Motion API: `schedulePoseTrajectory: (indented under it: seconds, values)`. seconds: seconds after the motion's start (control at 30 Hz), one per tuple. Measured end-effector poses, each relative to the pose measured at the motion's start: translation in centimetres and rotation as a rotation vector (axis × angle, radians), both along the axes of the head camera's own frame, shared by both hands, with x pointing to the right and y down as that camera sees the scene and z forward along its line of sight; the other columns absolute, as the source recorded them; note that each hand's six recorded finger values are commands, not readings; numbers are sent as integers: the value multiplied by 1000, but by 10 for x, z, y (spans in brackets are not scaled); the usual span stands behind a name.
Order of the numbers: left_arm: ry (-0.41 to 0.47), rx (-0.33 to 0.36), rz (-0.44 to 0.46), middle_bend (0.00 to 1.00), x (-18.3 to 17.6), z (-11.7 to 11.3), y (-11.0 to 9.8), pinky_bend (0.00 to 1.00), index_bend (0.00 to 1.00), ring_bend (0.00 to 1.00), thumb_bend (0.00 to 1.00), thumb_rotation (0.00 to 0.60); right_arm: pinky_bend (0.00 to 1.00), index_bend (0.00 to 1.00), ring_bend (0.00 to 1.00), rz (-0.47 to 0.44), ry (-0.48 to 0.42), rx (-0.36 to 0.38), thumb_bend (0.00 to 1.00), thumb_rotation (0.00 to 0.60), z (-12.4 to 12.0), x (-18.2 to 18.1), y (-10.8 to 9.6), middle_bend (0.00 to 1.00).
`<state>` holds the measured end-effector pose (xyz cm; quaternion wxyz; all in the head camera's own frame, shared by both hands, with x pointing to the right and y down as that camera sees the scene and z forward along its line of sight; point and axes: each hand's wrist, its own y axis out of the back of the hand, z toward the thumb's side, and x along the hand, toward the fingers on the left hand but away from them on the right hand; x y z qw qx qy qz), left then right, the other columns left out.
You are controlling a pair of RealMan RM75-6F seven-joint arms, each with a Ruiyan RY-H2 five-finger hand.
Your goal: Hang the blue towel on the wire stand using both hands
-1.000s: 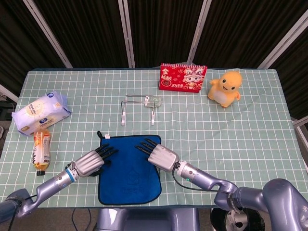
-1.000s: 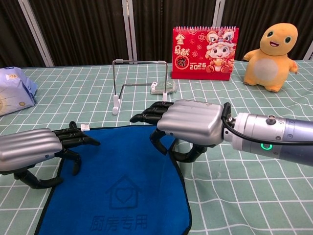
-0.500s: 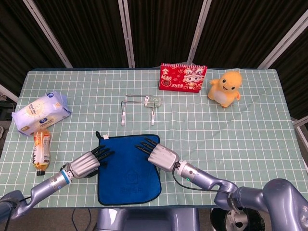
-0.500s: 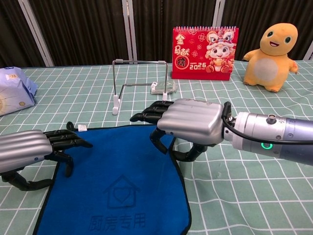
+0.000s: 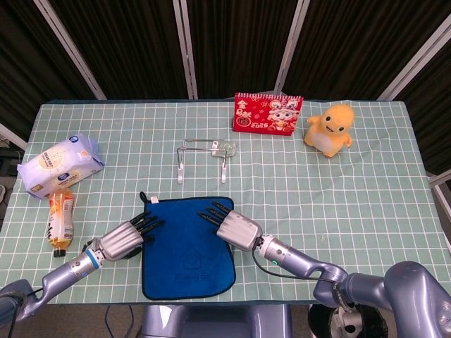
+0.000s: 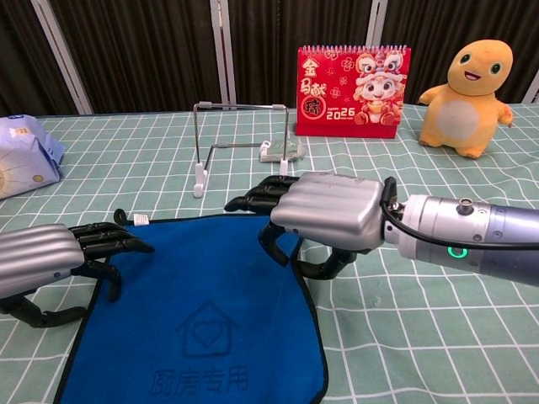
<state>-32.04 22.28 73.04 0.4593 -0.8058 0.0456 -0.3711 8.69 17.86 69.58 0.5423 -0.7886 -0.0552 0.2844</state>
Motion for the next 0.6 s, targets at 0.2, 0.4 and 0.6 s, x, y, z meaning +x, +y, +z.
schedulePoseTrajectory:
  seconds: [0.2, 0.4, 0.6]
  values:
    - [24, 5, -3, 0, 7, 2, 3, 0, 393, 0, 450, 600, 0, 650, 0, -2, -2, 0, 544, 600, 0, 0, 1, 0]
    - [34, 0, -4, 0, 12, 4, 4, 0, 446, 0, 449, 600, 0, 651, 0, 1, -4, -3, 544, 600, 0, 0, 1, 0]
    - [53, 7, -13, 0, 16, 2, 1, 0, 484, 0, 451, 600, 0, 650, 0, -1, -3, -1, 544, 600, 1, 2, 1, 0]
